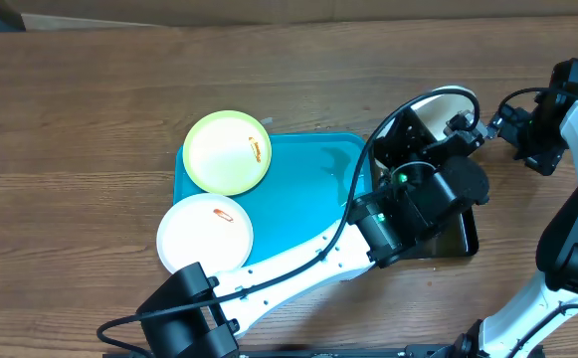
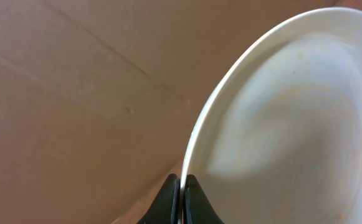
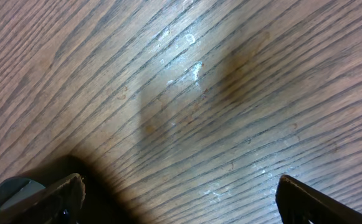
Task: Clean dirty plates on tray and stack at the side
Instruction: 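Lift the white plate with the left gripper and carry it left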
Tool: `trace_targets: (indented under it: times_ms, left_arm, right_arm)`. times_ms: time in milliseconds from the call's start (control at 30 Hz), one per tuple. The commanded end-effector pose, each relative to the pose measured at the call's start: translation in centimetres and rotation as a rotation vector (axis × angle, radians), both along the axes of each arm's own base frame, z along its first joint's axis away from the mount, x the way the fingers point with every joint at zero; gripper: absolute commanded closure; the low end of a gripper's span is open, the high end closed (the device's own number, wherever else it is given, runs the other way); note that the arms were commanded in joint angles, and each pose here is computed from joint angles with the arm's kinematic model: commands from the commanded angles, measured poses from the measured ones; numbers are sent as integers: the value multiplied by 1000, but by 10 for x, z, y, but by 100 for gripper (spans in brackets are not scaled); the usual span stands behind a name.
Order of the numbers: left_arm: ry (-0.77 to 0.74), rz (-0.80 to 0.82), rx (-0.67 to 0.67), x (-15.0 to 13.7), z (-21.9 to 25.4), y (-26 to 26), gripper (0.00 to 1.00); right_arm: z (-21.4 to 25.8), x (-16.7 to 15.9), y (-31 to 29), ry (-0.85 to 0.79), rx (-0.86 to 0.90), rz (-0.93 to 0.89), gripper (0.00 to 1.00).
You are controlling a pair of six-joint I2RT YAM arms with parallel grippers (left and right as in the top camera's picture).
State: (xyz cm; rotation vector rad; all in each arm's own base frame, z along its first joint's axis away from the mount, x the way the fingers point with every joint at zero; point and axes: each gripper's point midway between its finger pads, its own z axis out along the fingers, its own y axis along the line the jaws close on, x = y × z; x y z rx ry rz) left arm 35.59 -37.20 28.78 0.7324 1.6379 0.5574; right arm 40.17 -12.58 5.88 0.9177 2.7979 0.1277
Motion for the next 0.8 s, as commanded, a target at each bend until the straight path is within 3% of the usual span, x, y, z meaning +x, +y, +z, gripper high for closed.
trace_targets:
  times_ms: [0,100,233,400,567,767]
  left_arm:
    - [48,35,-138,6,-6,6,96]
    - [201,10,-194,12,-40,12,96]
    - [521,25,-384,23,-93,35,96]
    - [784,78,-602,45,-111,82,96]
    - [989,184,-827,72,-115,173,96]
    - [1016,433,-1087,88,-122,323,96]
  right_arm:
    - [24,9,-6,-62,-31,-9,0]
    - [24,9,-6,-62,-31,-9,0]
    - [24,9,-6,-62,-31,-9,0]
    - [24,9,-6,-62,-31,-9,0]
    - [24,9,-6,-62,-31,-9,0]
    - [24,9,-6,-62,-31,-9,0]
